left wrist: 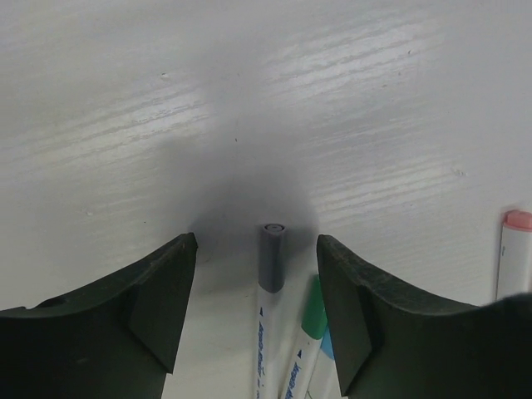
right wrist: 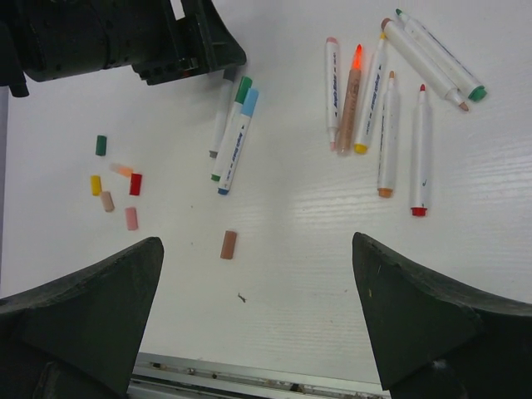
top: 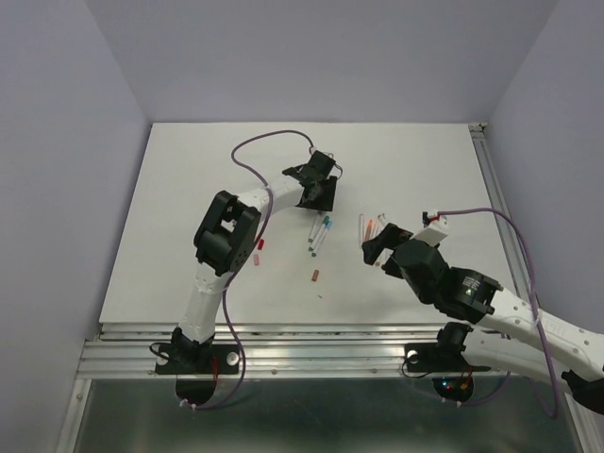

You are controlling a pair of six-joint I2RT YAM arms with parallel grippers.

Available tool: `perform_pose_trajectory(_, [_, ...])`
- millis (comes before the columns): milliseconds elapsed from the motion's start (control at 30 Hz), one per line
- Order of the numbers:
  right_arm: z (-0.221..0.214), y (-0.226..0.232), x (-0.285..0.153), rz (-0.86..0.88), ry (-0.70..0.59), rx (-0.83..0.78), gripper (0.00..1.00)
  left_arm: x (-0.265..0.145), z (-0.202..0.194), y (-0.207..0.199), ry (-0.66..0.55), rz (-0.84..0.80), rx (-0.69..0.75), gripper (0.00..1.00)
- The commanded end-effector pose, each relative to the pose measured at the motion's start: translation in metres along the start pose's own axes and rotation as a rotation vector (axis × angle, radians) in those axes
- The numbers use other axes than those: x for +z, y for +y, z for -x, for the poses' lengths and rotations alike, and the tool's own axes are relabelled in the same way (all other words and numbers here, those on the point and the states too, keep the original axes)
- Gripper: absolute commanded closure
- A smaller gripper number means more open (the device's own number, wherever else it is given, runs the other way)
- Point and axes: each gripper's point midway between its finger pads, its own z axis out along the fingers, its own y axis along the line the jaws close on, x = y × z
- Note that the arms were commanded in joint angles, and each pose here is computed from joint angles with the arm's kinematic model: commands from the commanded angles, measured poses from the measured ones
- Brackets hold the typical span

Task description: Open the pen caps

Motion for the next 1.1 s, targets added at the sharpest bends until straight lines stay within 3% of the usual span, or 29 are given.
perform_pose_trajectory(0, [0.007, -0.005, 0.001, -0.008, -0.051, 0.013, 0.0, 0.0, -0.006, 0.016, 0.036, 0.078, 0.045, 0.32])
perform_pose_trajectory(567, [0.006, -0.007, 0.003, -0.036, -0.05, 0.015, 0.0, 0.013, -0.06, 0.033, 0.159, 0.183, 0.031, 0.62])
perform_pose_trajectory(667, [0.007, -0.008, 0.003, -0.041, -0.054, 0.021, 0.0, 0.014, -0.065, 0.036, 0.167, 0.202, 0.011, 0.75])
perform_pose_trajectory(700, [0.006, -0.009, 0.003, -0.043, -0.053, 0.024, 0.0, 0.016, -0.066, 0.037, 0.168, 0.209, 0.01, 0.86])
perform_pose_trajectory(800, [0.006, -0.012, 0.003, -0.056, -0.05, 0.022, 0.0, 0.017, -0.069, 0.042, 0.18, 0.241, 0.0, 1.0])
perform_pose_trajectory(933, [0.006, -0.012, 0.001, -0.054, -0.046, 0.032, 0.0, 0.011, -0.062, 0.049, 0.162, 0.293, -0.02, 1.0])
perform_pose_trajectory(1067, [0.004, -0.01, 0.0, -0.034, -0.037, 0.045, 0.0, -0.018, -0.021, 0.053, 0.043, 0.34, -0.088, 1.0])
